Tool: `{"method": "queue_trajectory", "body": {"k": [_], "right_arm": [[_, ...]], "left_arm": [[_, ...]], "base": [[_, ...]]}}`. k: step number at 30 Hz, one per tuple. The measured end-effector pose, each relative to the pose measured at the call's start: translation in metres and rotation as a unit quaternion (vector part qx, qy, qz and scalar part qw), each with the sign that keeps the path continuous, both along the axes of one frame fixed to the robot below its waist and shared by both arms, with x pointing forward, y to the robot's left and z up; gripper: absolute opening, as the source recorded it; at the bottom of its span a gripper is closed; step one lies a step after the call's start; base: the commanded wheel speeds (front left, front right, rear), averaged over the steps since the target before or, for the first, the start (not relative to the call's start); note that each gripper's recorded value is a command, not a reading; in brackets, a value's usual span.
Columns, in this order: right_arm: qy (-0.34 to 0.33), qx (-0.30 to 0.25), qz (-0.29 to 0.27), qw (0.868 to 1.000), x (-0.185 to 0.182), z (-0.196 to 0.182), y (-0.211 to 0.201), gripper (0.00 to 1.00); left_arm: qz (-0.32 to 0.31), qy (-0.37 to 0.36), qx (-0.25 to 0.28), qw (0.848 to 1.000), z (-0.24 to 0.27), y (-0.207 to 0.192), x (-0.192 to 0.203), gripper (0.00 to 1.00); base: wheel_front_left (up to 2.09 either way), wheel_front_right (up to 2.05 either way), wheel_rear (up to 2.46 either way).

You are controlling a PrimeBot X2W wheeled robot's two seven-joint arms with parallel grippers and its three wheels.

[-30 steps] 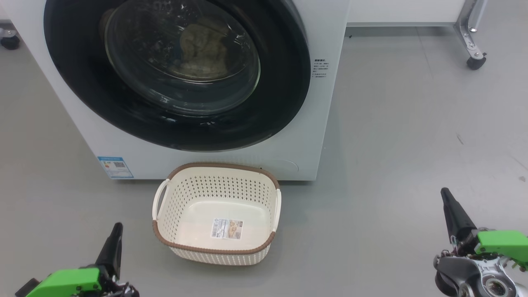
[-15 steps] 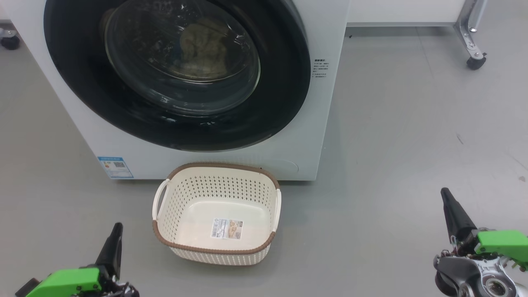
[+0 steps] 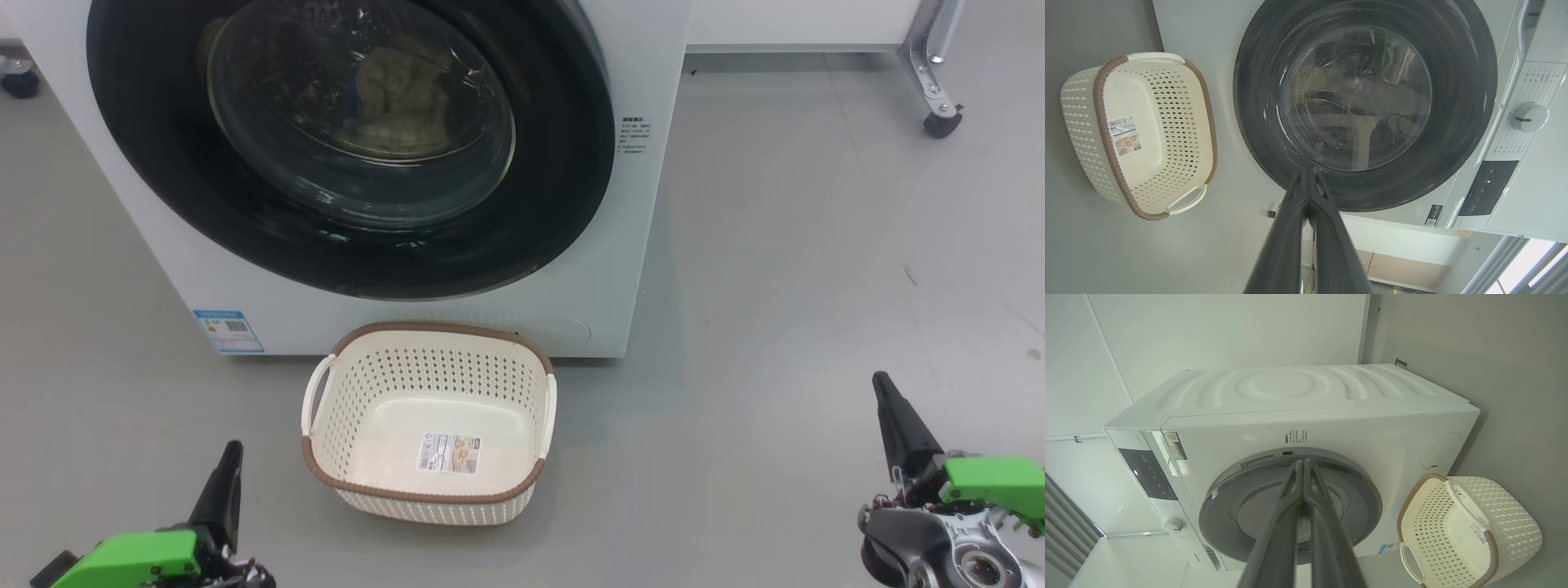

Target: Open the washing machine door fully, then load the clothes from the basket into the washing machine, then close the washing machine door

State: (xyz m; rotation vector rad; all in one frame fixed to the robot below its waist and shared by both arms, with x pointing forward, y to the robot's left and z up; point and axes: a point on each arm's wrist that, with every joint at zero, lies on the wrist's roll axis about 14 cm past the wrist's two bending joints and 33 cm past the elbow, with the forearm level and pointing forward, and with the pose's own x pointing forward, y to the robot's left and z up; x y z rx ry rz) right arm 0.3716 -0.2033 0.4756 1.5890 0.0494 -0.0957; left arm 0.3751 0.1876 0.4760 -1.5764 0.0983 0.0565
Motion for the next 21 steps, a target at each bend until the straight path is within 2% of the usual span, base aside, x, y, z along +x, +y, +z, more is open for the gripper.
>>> {"method": "queue_trajectory", "body": {"k": [21], "right_arm": [[0.000, 0.000, 0.000, 1.000, 0.0000, 0.0000, 0.0000, 0.00]], "left_arm": [[0.001, 0.000, -0.001, 1.000, 0.0001, 0.0001, 0.0000, 0.00]], "base": [[0.00, 0.00, 0.00]]}}
